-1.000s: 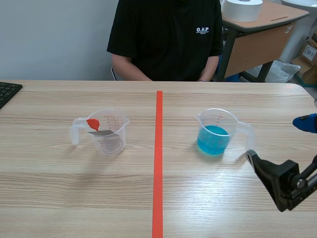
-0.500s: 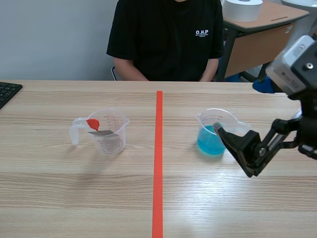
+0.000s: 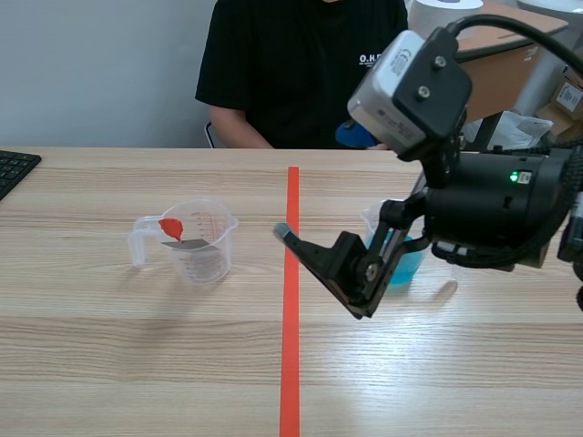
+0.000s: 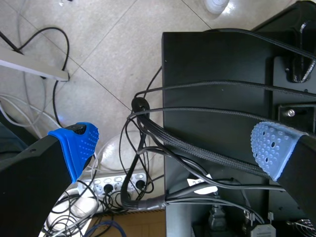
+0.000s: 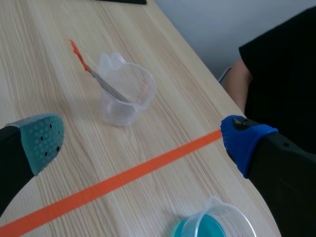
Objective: Do the redox reaction experiment.
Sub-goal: 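Lift the metal plate out of the left beaker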
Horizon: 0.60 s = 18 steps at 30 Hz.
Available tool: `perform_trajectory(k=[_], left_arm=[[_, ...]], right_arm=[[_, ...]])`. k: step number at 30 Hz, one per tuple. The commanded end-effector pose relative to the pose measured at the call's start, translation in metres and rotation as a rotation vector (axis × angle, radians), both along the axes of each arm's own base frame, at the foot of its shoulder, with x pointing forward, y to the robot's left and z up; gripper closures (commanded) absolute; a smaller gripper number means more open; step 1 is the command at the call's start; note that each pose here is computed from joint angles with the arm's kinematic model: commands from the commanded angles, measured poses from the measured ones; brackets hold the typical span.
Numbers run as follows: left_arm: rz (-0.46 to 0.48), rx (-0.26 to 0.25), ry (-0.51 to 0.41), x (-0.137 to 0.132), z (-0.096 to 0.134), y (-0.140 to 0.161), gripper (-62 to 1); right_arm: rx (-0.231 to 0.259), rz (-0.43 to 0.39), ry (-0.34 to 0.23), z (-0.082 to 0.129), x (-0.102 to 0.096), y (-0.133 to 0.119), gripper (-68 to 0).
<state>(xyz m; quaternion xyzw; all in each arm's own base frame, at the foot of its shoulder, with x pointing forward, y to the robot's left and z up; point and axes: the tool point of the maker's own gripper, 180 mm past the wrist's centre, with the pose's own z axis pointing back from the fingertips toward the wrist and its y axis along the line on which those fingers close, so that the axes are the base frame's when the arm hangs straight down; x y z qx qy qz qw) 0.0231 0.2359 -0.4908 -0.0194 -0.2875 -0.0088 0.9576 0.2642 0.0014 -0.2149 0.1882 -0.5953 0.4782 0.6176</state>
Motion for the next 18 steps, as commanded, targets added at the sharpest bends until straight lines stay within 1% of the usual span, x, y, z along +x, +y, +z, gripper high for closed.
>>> perform_trajectory(k=[1, 3, 7, 10, 14, 16, 18], left_arm=[[0.004, -0.008, -0.016, 0.002, 0.003, -0.002, -62.3], [0.004, -0.008, -0.019, 0.004, 0.003, -0.002, -62.3], [0.004, -0.008, -0.022, 0.005, 0.003, -0.002, -62.3], [0.004, -0.008, -0.022, 0.005, 0.003, -0.002, -62.3], [0.004, -0.007, -0.021, 0.005, 0.003, -0.002, -62.3], [0.004, -0.008, -0.022, 0.005, 0.003, -0.002, -62.3], [0.004, -0.008, -0.021, 0.005, 0.003, -0.002, -62.3]], right_arm=[[-0.001, 0.014, -0.015, 0.002, 0.006, 0.001, -67.9], [0.0, 0.039, -0.009, -0.004, 0.007, 0.009, -67.9], [0.008, 0.086, -0.02, -0.014, 0.01, 0.024, -67.9], [0.027, 0.13, -0.046, -0.017, 0.011, 0.038, -67.9], [0.022, 0.192, -0.081, -0.026, 0.009, 0.058, -67.9], [0.03, 0.221, -0.097, -0.03, 0.008, 0.069, -67.9], [0.042, 0.231, -0.118, -0.033, 0.01, 0.077, -67.9]])
